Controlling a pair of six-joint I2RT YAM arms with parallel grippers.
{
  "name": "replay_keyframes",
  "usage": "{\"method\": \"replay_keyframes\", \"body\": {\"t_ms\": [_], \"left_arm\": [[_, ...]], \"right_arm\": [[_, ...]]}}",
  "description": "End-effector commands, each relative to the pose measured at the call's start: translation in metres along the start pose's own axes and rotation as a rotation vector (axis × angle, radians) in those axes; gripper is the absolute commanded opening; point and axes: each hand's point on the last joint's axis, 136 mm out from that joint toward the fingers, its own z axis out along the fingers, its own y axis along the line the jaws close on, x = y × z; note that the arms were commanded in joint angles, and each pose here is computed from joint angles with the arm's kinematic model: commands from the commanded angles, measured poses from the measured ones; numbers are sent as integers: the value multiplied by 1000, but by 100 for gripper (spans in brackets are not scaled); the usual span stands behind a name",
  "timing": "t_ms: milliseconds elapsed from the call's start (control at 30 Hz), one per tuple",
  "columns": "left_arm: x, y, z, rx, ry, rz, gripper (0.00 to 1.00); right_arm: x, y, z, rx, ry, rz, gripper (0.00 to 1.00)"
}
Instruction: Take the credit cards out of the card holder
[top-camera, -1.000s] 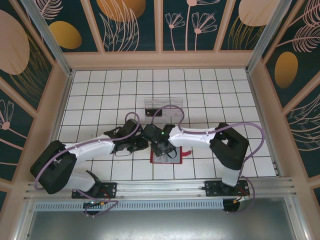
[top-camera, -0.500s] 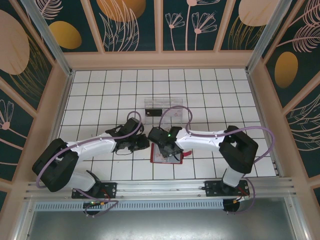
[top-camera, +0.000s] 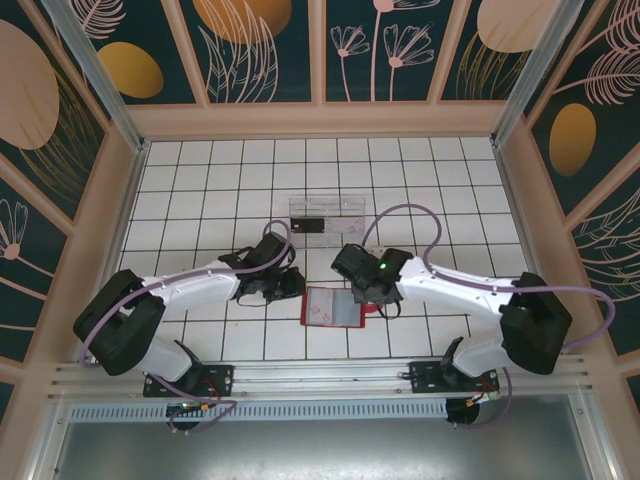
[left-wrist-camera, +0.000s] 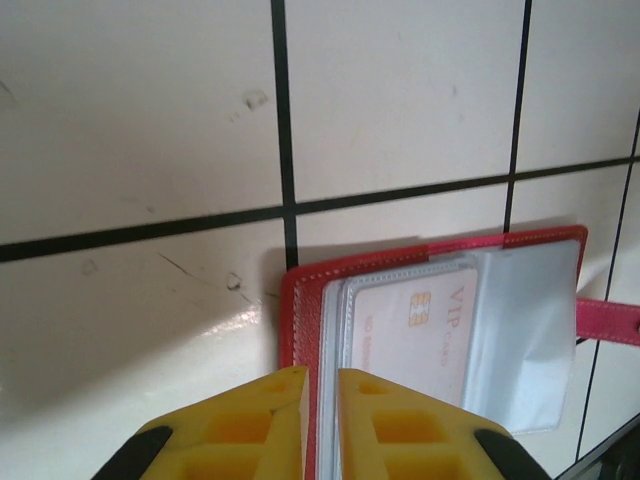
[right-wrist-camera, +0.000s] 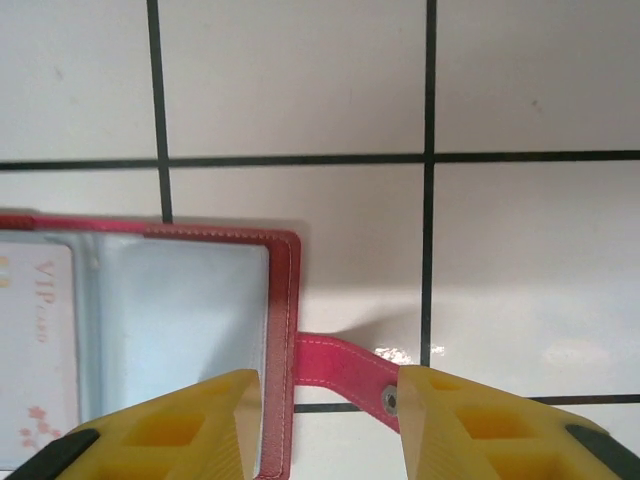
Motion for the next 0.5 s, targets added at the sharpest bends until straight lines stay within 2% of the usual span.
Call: {"method": "replay_keyframes", "body": {"t_ms": [0,267,333,467], "left_arm": [[6,-9,1,-3,27,17,16],[17,-11,9,-20,39,8,16],[18,-10,11,-22,38,1,16],[19,-11,15,-24,48,-1,16]], "right_arm": [[-14,10,-8,-92,-49,43,40],[-5,81,-8,-563,47,51,27],[-1,90,-7,-630,65,53,24],[6,92,4,-669,102,72,21]]}}
